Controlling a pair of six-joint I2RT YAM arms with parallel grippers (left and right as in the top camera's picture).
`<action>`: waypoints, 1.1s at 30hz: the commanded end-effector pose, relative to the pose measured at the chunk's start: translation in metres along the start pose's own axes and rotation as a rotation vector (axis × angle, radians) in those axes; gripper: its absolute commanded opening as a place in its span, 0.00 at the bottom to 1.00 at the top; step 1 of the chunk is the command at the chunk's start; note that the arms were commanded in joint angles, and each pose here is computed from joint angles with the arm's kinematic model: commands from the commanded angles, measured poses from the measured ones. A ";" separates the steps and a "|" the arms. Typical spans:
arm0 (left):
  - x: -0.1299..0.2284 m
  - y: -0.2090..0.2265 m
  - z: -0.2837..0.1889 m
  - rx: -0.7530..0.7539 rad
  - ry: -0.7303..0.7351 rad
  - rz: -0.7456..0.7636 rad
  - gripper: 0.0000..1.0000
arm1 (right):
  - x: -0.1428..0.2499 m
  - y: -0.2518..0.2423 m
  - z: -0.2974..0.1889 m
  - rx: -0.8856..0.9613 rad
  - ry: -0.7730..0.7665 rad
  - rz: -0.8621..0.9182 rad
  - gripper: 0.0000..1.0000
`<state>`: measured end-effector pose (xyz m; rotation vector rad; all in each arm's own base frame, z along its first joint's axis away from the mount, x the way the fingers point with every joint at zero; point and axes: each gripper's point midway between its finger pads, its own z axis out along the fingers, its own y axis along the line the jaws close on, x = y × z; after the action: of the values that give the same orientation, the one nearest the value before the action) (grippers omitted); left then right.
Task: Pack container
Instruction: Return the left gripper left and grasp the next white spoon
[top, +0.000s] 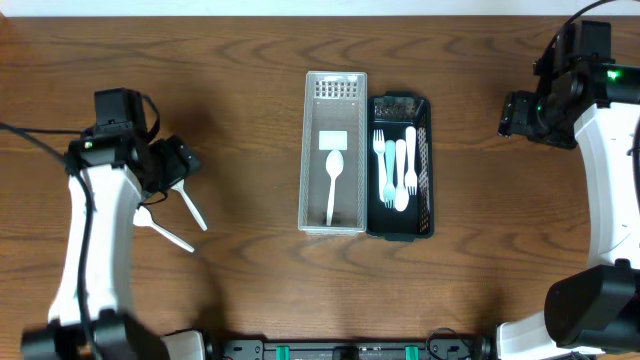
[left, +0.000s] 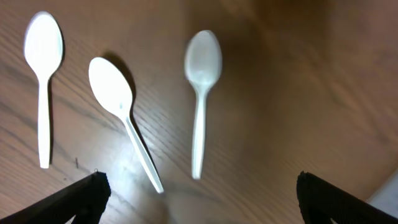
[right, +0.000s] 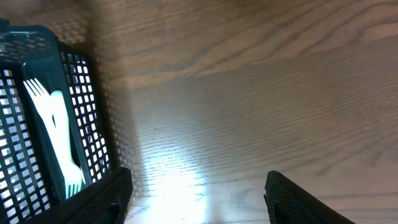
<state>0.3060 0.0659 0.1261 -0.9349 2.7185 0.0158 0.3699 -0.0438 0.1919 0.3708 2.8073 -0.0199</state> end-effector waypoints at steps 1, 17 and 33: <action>0.004 0.000 0.028 0.000 0.079 0.002 0.98 | 0.001 0.000 0.000 -0.003 0.001 -0.008 0.72; 0.008 -0.002 0.105 -0.056 0.199 0.018 0.98 | 0.000 0.000 0.000 -0.003 -0.001 -0.008 0.72; 0.028 0.006 0.139 -0.106 0.305 0.028 0.98 | 0.001 0.004 0.000 -0.025 0.003 -0.009 0.72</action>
<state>0.3242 0.0665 -0.0043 -1.0081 2.9849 -0.0033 0.3703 -0.0413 0.1919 0.3676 2.8077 0.0006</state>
